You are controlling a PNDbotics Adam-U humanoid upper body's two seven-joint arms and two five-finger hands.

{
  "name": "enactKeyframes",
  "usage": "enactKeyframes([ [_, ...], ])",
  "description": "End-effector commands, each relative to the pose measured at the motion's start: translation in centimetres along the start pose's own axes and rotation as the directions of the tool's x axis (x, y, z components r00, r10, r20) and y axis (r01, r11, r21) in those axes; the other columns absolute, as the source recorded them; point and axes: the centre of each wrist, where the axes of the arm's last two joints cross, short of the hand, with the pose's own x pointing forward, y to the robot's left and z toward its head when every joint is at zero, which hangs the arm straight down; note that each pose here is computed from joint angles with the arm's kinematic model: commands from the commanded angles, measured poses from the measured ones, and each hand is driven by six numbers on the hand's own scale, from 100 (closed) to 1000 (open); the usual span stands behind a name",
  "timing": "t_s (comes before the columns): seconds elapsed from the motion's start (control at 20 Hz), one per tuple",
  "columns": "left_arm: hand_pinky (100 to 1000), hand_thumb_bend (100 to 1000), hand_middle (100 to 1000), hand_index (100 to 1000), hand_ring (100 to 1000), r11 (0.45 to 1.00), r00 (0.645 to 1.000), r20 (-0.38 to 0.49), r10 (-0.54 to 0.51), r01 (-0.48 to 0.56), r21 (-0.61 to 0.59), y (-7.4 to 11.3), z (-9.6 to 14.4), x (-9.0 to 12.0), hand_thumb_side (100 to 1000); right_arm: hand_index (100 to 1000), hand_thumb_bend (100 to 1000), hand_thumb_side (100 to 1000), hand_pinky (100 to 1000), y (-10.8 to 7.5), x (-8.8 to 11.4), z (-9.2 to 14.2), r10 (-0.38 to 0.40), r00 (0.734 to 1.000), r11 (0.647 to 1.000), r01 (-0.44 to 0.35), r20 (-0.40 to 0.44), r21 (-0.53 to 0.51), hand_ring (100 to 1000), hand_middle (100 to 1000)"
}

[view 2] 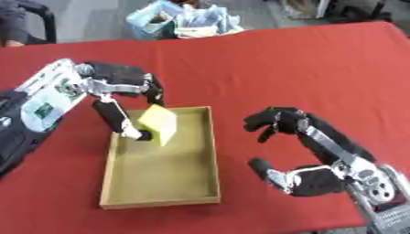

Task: Pick up objects on the table and place them in the box.

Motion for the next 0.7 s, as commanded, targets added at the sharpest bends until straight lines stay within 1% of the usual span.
enactKeyframes([
  [0.05, 799, 677, 777, 836, 776, 0.998, 0.999, -0.017, -0.051, 0.052, 0.031, 0.9, 0.5, 0.0, 563, 830, 275, 374, 625, -0.4, 0.5, -0.1, 0.012, 1.000, 1.000, -0.012, 0.020, 0.004, 764, 710],
  [0.15, 807, 703, 788, 846, 783, 0.997, 0.998, -0.021, -0.061, 0.062, 0.053, 1.3, 0.8, 0.1, 592, 832, 276, 374, 625, -0.5, 0.5, -0.1, 0.014, 1.000, 1.000, -0.014, 0.019, -0.001, 764, 710],
  [0.3, 793, 682, 774, 837, 767, 0.993, 0.998, -0.034, -0.047, 0.050, 0.111, 1.9, 1.7, 0.2, 594, 834, 277, 374, 626, -0.5, 0.5, 0.0, 0.017, 1.000, 1.000, -0.017, 0.016, -0.008, 764, 710],
  [0.35, 785, 645, 765, 829, 758, 0.990, 0.998, -0.039, -0.039, 0.043, 0.133, 2.1, 2.1, 0.2, 594, 838, 278, 374, 626, -0.6, 0.5, 0.0, 0.019, 1.000, 1.000, -0.018, 0.014, -0.012, 764, 711],
  [0.4, 782, 633, 762, 826, 755, 0.988, 0.998, -0.046, -0.031, 0.037, 0.151, 2.3, 2.5, 0.1, 590, 839, 278, 374, 626, -0.6, 0.4, 0.1, 0.021, 1.000, 1.000, -0.021, 0.011, -0.016, 764, 711],
  [0.45, 775, 588, 755, 818, 746, 0.986, 0.998, -0.053, -0.023, 0.031, 0.165, 2.5, 2.8, 0.1, 583, 842, 277, 374, 626, -0.7, 0.4, 0.1, 0.023, 1.000, 1.000, -0.023, 0.009, -0.021, 765, 713],
  [0.55, 761, 536, 738, 806, 730, 0.979, 0.997, -0.075, 0.006, 0.010, 0.203, 2.6, 3.9, -0.2, 582, 846, 278, 375, 628, -0.8, 0.3, 0.3, 0.030, 1.000, 0.999, -0.030, -0.001, -0.039, 769, 719],
  [0.6, 755, 486, 728, 799, 720, 0.974, 0.996, -0.085, 0.026, -0.006, 0.226, 2.6, 4.5, -0.3, 586, 852, 279, 376, 629, -1.0, 0.3, 0.5, 0.035, 0.999, 0.998, -0.036, -0.008, -0.050, 778, 736],
  [0.7, 745, 440, 713, 791, 707, 0.960, 0.992, -0.102, 0.071, -0.040, 0.278, 2.7, 5.8, -0.4, 589, 862, 280, 376, 632, -1.2, 0.2, 0.7, 0.045, 0.999, 0.996, -0.046, -0.021, -0.076, 792, 756],
])
